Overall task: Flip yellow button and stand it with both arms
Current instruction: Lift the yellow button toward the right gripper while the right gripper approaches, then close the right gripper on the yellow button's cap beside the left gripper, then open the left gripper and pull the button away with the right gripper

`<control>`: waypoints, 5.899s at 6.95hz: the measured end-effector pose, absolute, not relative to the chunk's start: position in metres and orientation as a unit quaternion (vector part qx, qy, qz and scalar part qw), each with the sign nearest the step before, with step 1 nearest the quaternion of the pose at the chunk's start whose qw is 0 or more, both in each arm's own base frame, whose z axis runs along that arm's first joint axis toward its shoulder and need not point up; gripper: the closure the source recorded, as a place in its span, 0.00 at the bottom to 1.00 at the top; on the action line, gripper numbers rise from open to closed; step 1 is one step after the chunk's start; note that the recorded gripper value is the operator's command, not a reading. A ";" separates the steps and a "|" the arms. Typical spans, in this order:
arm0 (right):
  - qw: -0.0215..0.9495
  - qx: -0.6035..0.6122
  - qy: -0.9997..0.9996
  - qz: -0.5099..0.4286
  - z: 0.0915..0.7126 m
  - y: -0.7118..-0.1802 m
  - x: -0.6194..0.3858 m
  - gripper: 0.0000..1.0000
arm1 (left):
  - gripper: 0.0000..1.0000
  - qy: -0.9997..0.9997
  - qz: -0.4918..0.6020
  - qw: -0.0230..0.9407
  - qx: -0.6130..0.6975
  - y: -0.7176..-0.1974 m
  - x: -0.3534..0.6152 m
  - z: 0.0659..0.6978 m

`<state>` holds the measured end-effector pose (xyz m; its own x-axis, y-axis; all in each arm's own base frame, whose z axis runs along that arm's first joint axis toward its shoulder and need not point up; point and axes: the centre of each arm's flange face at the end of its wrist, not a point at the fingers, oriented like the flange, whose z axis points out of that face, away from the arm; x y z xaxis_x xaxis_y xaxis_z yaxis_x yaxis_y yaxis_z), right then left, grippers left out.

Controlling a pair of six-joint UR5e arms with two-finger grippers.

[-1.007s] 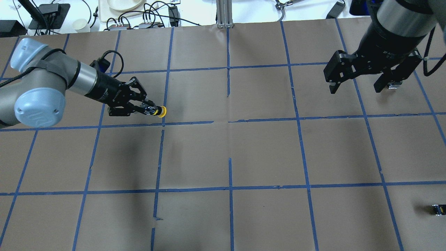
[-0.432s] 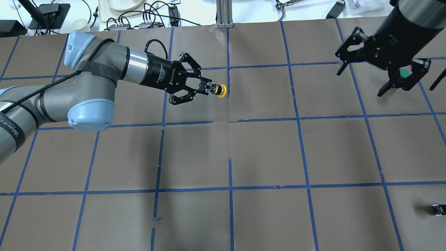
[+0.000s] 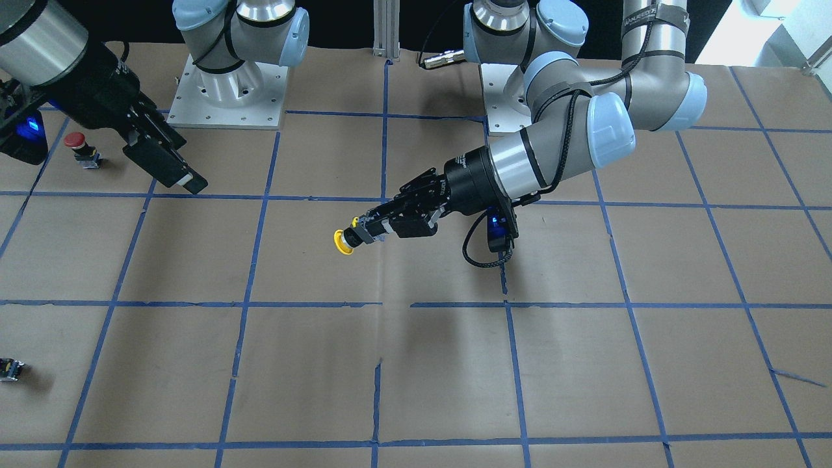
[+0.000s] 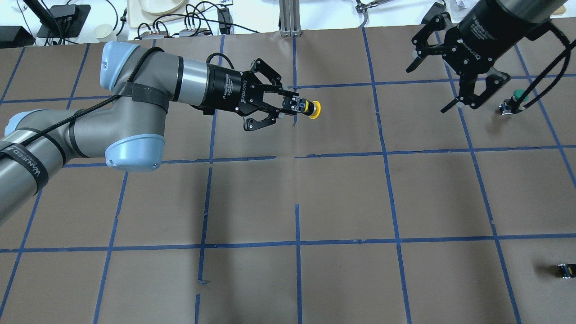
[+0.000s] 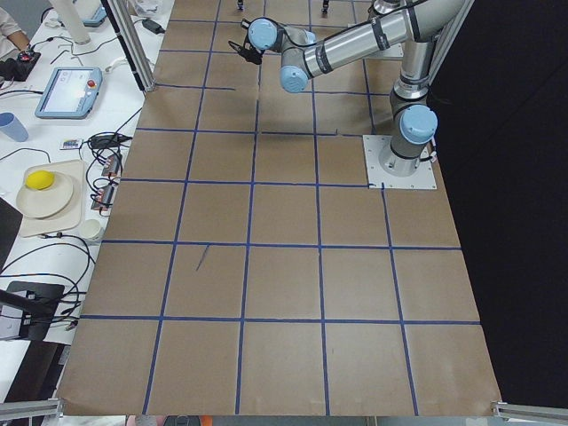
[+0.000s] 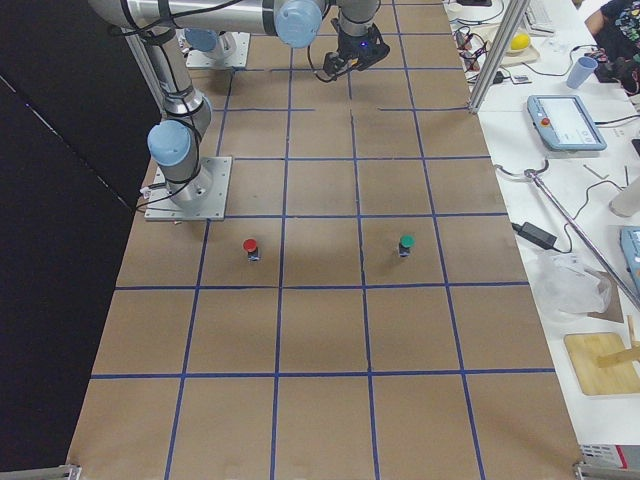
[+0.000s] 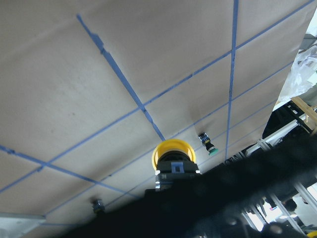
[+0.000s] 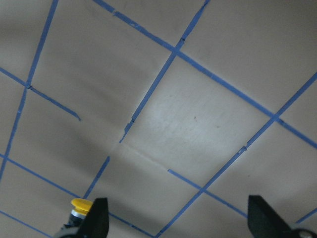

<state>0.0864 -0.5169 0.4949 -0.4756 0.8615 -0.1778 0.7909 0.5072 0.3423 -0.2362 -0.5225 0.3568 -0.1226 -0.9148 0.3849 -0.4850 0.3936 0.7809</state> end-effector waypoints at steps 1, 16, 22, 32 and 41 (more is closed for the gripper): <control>0.194 0.503 0.832 0.130 0.489 -0.526 0.090 0.00 | 1.00 -0.679 -0.274 0.444 0.516 -0.521 -0.241 0.364; 0.360 0.558 0.696 0.274 0.472 -0.533 0.119 0.13 | 0.99 -0.537 -0.408 0.428 0.602 -0.525 -0.280 0.447; 0.379 0.558 0.681 0.286 0.475 -0.533 0.122 0.19 | 0.98 -0.538 -0.405 0.432 0.600 -0.525 -0.280 0.454; 0.384 0.559 0.678 0.285 0.476 -0.534 0.118 0.87 | 0.81 -0.538 -0.404 0.432 0.600 -0.526 -0.280 0.452; 0.384 0.563 0.676 0.279 0.477 -0.536 0.110 0.98 | 0.13 -0.559 -0.378 0.452 0.584 -0.525 -0.281 0.456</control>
<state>0.1103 -0.5363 0.4768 -0.0697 0.9764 -0.2046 0.5466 0.2090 0.8109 -0.2811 -0.5249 0.4564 0.0902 -0.9939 0.0641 -0.3115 0.0330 0.9497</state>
